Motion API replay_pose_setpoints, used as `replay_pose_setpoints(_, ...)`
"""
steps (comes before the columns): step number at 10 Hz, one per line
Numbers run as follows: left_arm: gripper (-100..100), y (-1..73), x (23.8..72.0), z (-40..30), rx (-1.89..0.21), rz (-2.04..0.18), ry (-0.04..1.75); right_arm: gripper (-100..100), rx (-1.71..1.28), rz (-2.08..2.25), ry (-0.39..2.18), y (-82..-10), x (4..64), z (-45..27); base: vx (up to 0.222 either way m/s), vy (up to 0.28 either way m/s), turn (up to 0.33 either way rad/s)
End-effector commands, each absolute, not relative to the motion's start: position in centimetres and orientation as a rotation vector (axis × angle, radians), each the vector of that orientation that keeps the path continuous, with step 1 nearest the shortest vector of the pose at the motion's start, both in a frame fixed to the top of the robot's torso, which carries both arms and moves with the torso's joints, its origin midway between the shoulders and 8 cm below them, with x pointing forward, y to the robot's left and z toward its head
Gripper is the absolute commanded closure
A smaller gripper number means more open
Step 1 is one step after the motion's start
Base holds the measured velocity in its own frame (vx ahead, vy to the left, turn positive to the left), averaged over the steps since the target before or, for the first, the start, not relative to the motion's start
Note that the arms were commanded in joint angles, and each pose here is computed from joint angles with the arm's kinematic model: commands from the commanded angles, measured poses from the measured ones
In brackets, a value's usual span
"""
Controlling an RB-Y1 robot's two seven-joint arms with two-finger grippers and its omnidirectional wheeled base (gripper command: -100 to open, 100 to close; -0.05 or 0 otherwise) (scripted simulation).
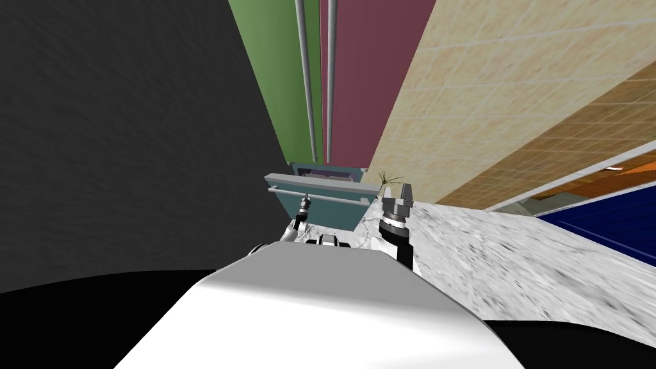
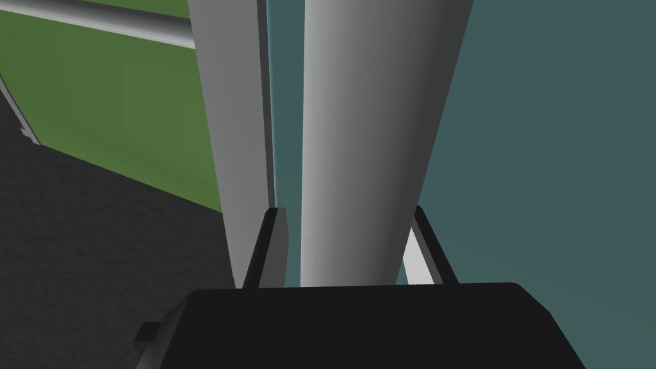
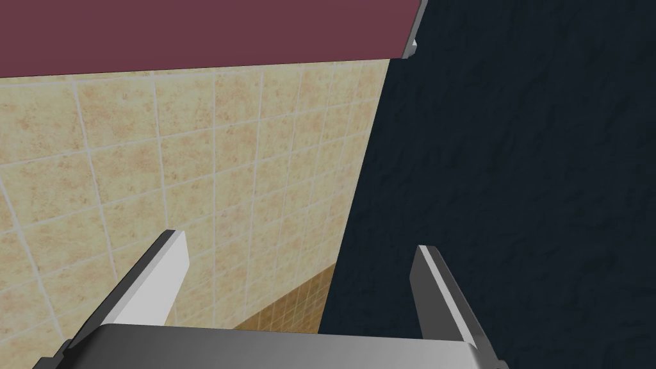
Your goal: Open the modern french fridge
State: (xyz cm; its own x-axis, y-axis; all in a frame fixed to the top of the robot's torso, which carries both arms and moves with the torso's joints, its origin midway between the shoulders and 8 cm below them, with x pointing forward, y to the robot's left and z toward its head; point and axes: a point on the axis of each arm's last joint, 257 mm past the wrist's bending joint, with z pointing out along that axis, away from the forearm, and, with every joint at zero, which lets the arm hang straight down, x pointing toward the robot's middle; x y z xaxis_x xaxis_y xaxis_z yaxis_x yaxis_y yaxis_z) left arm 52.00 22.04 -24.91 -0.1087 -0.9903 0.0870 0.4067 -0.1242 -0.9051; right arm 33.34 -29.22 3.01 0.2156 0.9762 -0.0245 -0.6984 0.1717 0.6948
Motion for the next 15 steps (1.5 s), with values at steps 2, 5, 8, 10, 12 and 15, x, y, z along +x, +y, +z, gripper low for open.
replay_pose_setpoints(2, -100, 23.1, 54.0, -23.3, -0.93, -1.482, 0.866, 0, 0.629, 1.273, 0.537, -29.2, 33.3, 3.0, -0.108, 0.064, -0.153)
replay_pose_setpoints(5, -100, 24.2, 55.9, -21.7, -0.944, -1.444, 0.839, 0, 0.629, 1.273, 0.537, -29.2, 33.3, 3.0, -0.061, 0.026, -0.137)
replay_pose_setpoints(8, -100, 25.2, 57.6, -20.0, -0.961, -1.409, 0.813, 0, 0.629, 1.273, 0.537, -29.2, 33.3, 3.0, -0.115, 0.049, -0.152)
replay_pose_setpoints(10, -100, 25.5, 58.2, -19.5, -0.966, -1.398, 0.804, 0, 0.629, 1.273, 0.537, -29.2, 33.3, 3.0, -0.085, 0.039, -0.108)
replay_pose_setpoints(12, 0, 24.8, 57.9, -20.9, -0.993, -1.392, 0.837, 0, 0.629, 1.272, 0.537, -29.2, 33.3, 3.0, -0.005, -0.003, -0.017)
replay_pose_setpoints(15, 0, 24.8, 57.7, -21.7, -1.005, -1.384, 0.851, 0, 0.629, 1.272, 0.537, -29.2, 33.3, 3.0, 0.0, 0.0, 0.0)
